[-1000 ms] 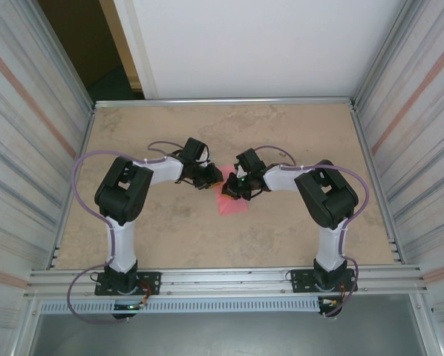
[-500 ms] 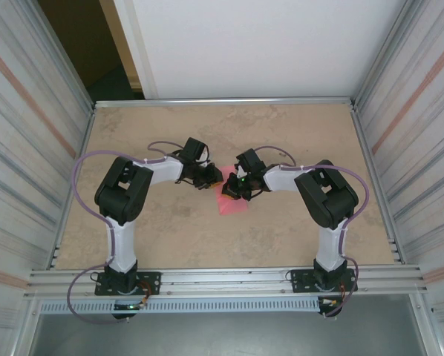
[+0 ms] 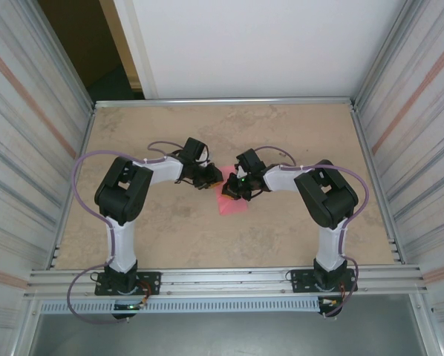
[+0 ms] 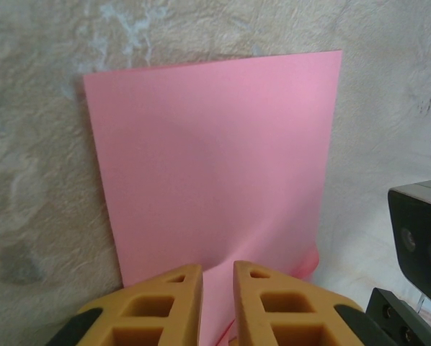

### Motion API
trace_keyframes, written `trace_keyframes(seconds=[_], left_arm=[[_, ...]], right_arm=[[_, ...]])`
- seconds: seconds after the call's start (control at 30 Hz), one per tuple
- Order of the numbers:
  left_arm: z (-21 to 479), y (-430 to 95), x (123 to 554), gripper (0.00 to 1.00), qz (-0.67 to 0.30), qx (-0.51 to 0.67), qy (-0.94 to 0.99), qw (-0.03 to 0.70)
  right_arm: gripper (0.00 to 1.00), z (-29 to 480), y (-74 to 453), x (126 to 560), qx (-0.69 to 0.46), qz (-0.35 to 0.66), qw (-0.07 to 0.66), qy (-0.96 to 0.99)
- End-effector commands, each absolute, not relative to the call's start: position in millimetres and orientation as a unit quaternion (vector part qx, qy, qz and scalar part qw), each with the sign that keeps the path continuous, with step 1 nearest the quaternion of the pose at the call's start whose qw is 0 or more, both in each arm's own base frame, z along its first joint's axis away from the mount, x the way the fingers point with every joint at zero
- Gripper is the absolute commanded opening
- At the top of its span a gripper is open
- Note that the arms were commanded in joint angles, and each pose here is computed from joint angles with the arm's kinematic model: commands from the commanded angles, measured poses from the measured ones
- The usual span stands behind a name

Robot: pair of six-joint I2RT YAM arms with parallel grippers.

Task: Fold a paper plane with a square sheet of paper (pick it up from the middle)
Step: Fold the triangle a second time at the center of the table.

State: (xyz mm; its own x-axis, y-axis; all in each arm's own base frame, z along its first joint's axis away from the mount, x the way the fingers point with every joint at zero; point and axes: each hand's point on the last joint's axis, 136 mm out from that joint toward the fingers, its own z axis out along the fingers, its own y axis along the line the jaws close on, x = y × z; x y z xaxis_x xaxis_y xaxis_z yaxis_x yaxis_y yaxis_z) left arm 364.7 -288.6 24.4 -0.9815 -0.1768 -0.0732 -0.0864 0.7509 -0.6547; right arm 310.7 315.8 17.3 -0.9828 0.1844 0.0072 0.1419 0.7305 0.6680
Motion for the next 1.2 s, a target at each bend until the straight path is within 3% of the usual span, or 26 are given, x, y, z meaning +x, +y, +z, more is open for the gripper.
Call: trace_keyframes(seconds=[0.0, 0.2, 0.47, 0.53, 0.93, 1.17], left_arm=[[37, -278, 372, 0.21, -0.341, -0.080, 0.934, 0.073], [67, -250, 391, 0.24, -0.337, -0.100, 0.928, 0.122], [67, -220, 385, 0.26, -0.326, -0.127, 0.928, 0.130], [67, -216, 382, 0.26, -0.326, -0.129, 0.927, 0.131], [82, -224, 357, 0.26, -0.381, -0.101, 0.905, 0.161], [84, -241, 338, 0.26, -0.397, -0.075, 0.900, 0.162]], right_arm=[[0.01, 0, 311, 303, 0.106, 0.333, 0.006, 0.937], [0.11, 1, 314, 303, 0.102, 0.335, 0.005, 0.937], [0.35, 3, 317, 303, 0.099, 0.339, 0.003, 0.936], [0.36, 3, 316, 304, 0.100, 0.338, 0.004, 0.936], [0.36, 5, 311, 305, 0.099, 0.340, 0.017, 0.935], [0.27, 3, 308, 304, 0.101, 0.341, 0.015, 0.934]])
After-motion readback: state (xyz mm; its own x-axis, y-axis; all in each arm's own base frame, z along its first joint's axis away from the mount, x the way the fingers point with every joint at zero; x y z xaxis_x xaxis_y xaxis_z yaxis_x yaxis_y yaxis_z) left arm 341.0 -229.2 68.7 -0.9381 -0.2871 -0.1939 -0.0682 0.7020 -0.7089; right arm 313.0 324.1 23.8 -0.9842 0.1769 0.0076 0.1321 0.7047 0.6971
